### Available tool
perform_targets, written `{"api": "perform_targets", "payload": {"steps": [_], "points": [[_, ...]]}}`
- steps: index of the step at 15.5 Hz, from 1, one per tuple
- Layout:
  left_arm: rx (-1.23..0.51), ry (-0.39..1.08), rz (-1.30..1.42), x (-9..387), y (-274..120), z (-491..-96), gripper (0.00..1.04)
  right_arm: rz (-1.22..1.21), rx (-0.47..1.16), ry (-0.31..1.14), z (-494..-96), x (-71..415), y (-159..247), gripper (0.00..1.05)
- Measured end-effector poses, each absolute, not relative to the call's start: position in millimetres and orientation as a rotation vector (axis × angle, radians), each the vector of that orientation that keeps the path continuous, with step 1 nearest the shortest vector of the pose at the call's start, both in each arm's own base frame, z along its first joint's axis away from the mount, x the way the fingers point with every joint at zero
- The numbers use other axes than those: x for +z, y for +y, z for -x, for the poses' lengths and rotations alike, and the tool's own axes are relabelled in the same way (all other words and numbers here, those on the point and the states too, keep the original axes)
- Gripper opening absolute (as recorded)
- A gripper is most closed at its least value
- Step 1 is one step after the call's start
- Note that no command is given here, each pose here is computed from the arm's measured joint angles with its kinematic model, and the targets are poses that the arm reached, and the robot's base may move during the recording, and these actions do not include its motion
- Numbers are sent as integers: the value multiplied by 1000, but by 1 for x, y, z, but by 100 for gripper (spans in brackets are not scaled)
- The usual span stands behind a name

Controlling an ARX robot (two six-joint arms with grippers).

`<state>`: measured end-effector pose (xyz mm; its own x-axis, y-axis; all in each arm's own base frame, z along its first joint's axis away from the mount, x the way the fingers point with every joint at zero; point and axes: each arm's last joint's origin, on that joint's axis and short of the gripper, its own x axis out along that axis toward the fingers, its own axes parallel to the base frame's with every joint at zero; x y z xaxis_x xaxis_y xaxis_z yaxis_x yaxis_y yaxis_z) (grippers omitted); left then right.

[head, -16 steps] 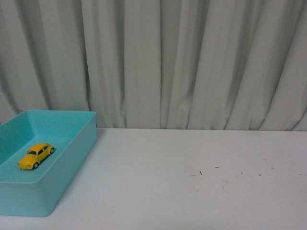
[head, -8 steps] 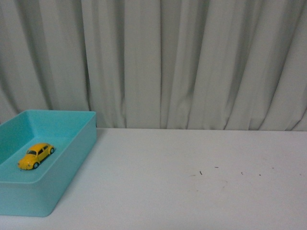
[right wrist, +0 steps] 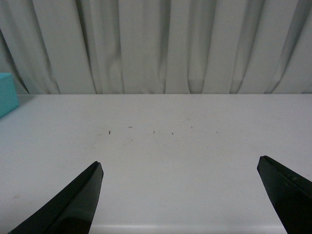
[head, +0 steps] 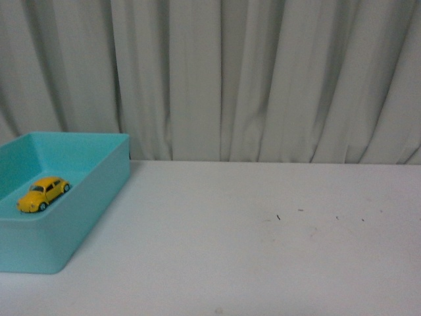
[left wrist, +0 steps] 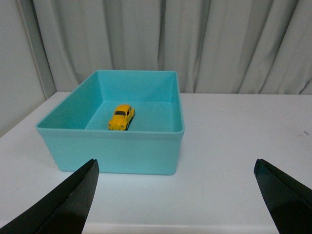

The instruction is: Wind up and store yellow beetle toy

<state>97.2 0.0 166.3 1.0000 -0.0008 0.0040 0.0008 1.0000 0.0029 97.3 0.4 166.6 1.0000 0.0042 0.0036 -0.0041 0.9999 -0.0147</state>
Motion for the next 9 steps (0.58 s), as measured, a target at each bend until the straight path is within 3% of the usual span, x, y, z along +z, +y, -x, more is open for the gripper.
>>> {"api": "perform_targets", "payload": {"steps": [9], "points": [[-1,-4,-3,166,0,-97,98,14,4,-3,-97,167,0,98]]}}
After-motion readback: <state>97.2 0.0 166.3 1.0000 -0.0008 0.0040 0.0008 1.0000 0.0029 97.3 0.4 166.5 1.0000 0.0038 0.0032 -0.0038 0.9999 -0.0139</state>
